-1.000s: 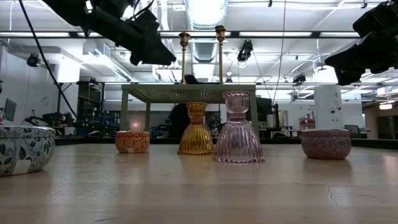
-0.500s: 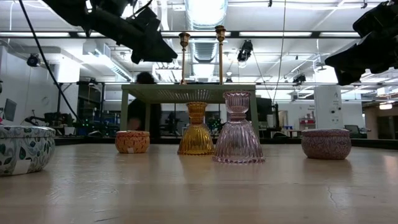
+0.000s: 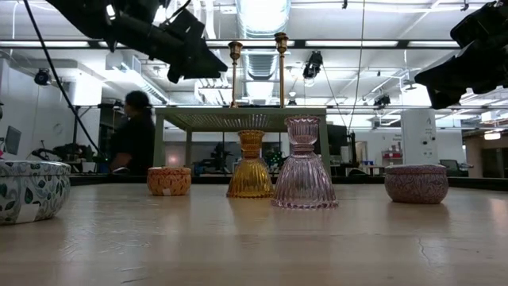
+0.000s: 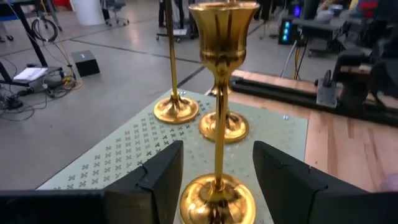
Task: Pick & Place candle stick holders
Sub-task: Put the gold candle holder on the shelf aligned with the other gold candle holders
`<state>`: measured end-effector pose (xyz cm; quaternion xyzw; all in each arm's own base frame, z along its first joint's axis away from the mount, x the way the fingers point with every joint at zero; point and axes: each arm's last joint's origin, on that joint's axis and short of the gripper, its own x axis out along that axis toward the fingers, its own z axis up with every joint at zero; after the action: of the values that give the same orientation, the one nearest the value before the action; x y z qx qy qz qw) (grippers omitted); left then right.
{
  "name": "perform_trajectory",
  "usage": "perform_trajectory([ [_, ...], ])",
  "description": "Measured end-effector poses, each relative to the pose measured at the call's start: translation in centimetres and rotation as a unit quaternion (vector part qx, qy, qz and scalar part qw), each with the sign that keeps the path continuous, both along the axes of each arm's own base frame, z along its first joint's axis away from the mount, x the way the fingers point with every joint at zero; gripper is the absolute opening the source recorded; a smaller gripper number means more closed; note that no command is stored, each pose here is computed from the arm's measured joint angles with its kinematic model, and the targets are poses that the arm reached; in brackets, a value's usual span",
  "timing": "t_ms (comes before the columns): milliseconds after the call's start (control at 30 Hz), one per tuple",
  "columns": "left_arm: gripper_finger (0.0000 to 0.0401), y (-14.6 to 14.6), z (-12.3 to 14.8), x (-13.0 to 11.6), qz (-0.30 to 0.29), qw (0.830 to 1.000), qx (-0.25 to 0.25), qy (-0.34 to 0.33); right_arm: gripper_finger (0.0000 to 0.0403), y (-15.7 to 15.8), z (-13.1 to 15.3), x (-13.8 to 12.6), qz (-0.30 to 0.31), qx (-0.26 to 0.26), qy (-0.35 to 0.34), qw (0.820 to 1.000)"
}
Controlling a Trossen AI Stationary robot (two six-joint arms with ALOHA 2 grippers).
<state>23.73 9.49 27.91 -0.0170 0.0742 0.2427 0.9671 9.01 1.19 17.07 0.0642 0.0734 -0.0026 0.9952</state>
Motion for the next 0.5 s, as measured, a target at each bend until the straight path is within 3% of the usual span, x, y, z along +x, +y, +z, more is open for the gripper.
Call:
perform_trajectory([
  [500, 0.0197, -0.01, -0.18, -0.03, 0.001, 1.000, -0.006, -0.011, 0.0008, 0.00, 0.00, 0.00, 0.000, 0.000, 0.000, 1.000],
])
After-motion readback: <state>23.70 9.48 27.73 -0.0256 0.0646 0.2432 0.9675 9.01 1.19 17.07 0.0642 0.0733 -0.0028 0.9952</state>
